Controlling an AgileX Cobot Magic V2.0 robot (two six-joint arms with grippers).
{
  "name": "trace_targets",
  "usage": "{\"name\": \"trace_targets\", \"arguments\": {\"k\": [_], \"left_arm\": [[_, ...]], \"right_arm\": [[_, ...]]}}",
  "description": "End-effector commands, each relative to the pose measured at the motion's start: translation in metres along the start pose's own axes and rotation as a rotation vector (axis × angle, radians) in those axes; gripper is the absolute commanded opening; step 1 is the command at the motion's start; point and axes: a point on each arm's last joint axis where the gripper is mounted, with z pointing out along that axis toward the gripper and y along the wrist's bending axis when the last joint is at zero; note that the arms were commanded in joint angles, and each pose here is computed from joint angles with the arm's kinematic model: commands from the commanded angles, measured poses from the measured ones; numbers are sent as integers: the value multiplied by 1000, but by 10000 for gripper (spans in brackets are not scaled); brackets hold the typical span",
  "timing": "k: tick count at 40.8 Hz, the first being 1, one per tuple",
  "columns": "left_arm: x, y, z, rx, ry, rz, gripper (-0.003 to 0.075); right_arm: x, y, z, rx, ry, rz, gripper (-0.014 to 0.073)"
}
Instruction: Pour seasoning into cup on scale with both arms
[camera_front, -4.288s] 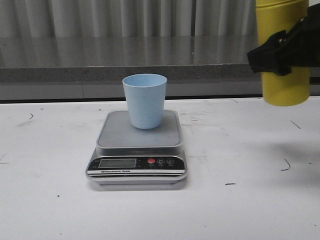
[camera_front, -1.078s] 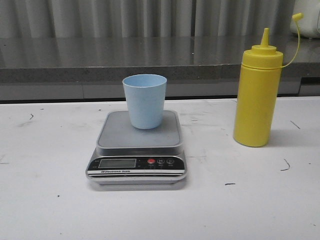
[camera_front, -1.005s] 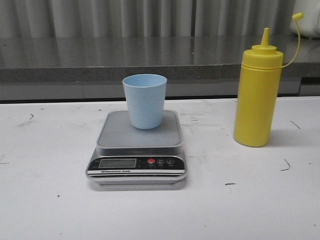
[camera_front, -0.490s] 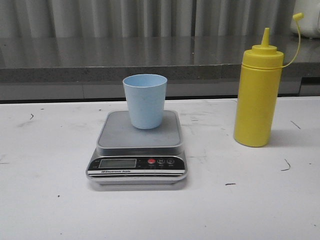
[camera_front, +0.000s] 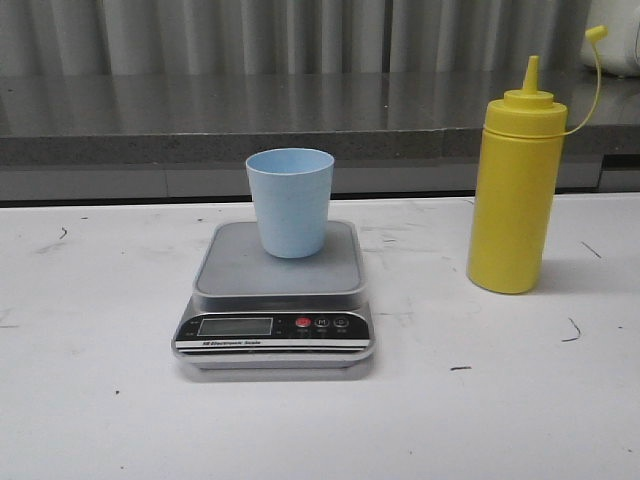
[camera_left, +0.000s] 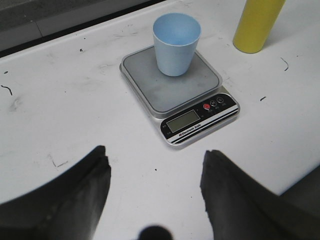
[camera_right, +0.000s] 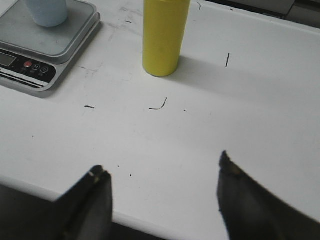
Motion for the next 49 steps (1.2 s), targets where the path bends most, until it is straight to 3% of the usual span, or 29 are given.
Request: {"name": "trace_targets", "arguments": {"k": [1,6,10,14,39,49], "left_arm": [[-14,-1,-6,10,-100,-7,393],[-14,-1,-6,10,-100,-7,274],[-14,-1,-6,10,-100,-7,115],[-14,-1,-6,10,-100,-7,-19],[-7,-1,-13,4,-152,-18,-20],[35,19,-26,-235,-404,-46,-20]], "right_arm": [[-14,-2,-5,14,-91,-21,283],[-14,-2,-5,14,-91,-21,29],[-14,-2,-5,14,-91,-21,-110],[-14,-2,-5,14,-84,-20,-121],[-13,-2,-5,15,-80,-20,-122],[-13,-2,-5,15,-80,-20,-122]]}}
